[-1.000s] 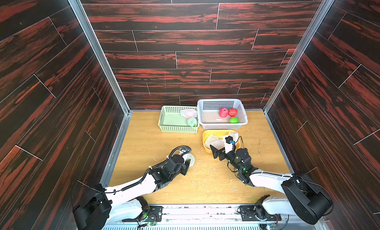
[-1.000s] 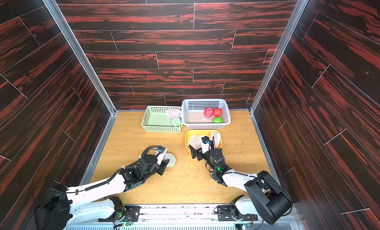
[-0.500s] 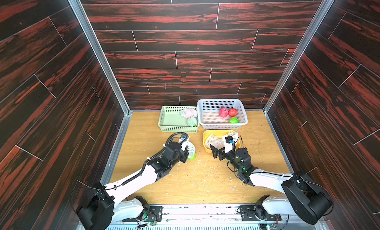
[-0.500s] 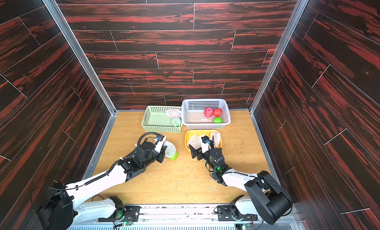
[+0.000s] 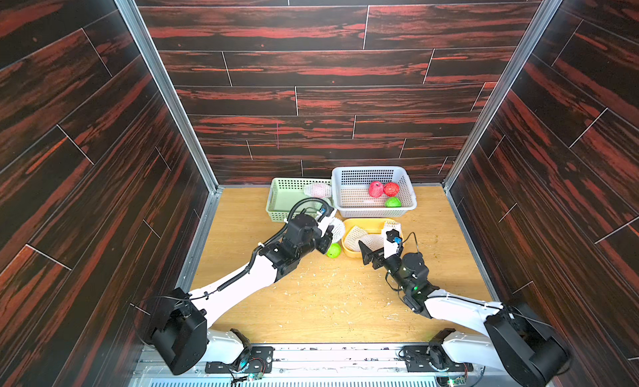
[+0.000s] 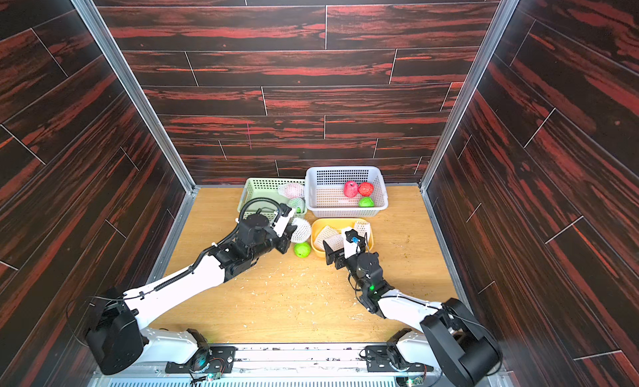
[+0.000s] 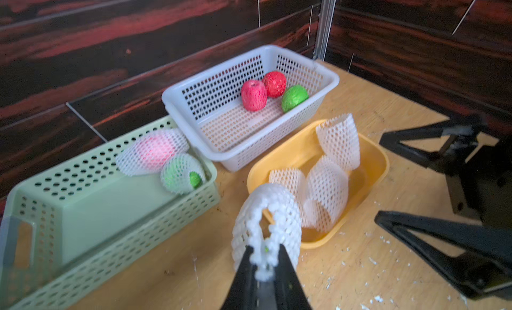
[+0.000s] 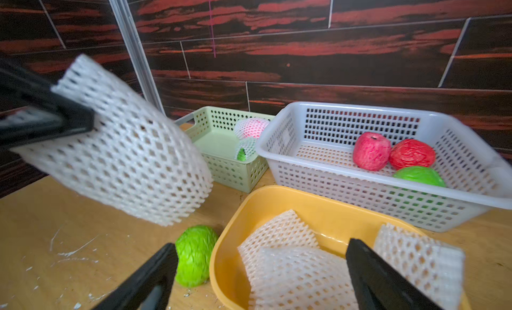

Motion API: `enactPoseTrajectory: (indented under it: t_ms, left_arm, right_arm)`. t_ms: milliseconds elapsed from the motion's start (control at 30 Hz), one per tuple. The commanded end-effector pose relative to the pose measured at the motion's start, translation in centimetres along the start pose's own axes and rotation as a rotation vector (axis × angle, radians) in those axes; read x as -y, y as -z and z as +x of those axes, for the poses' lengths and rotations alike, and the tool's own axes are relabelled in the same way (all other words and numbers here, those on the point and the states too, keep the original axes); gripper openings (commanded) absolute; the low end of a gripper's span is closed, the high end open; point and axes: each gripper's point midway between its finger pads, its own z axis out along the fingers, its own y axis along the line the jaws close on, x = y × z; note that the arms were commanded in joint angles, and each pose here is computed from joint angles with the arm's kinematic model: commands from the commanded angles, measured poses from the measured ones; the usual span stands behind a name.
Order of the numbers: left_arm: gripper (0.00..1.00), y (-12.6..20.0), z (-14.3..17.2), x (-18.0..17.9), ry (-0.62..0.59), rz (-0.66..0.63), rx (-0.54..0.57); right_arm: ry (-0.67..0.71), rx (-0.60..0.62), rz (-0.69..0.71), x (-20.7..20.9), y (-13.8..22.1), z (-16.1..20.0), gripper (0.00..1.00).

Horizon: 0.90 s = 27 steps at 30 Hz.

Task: Remove foam nets from apples
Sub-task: Remove the foam net from the apple, then place the foam net into the storage box.

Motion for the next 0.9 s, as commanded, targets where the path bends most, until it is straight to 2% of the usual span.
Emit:
enactPoseTrajectory:
  t_ms: [0, 133, 267, 333, 433, 633, 867]
  left_arm:
    - [0.15, -1.1, -4.2, 0.8, 0.004, 0.062, 0.119]
    - [0.16, -3.7, -7.6, 1.5, 0.083, 0.115, 0.245]
    - [0.16, -7.6, -7.8, 4.2, 0.034, 0.222, 0.233]
    - [0.16, -9.9, -7.1, 4.5, 0.059, 0.225, 0.214]
    - [0.15, -12.0, -7.6, 4.1, 0.214, 0.218, 0.231]
    - [0.17, -14.9, -7.1, 4.7, 0.465, 0.256, 0.293]
    - [0.18, -15.8, -4.6, 4.3, 0.582, 0.218, 0.302]
  right_arm:
    - [-0.036, 0.108, 0.170, 3.0, 1.8, -2.6, 0.98]
    - [-0.046, 0.180, 0.349, 6.2, 4.1, -4.2, 0.99]
    - [-0.071, 0.244, 0.447, 7.9, 6.2, -5.2, 0.99]
    - [-0.086, 0.285, 0.462, 8.3, 7.1, -5.6, 0.99]
    - [-0.096, 0.315, 0.478, 8.6, 8.0, -5.9, 0.99]
    - [-0.078, 0.276, 0.458, 8.2, 7.1, -5.7, 0.99]
    - [-0.061, 0.238, 0.428, 7.6, 6.1, -5.3, 0.99]
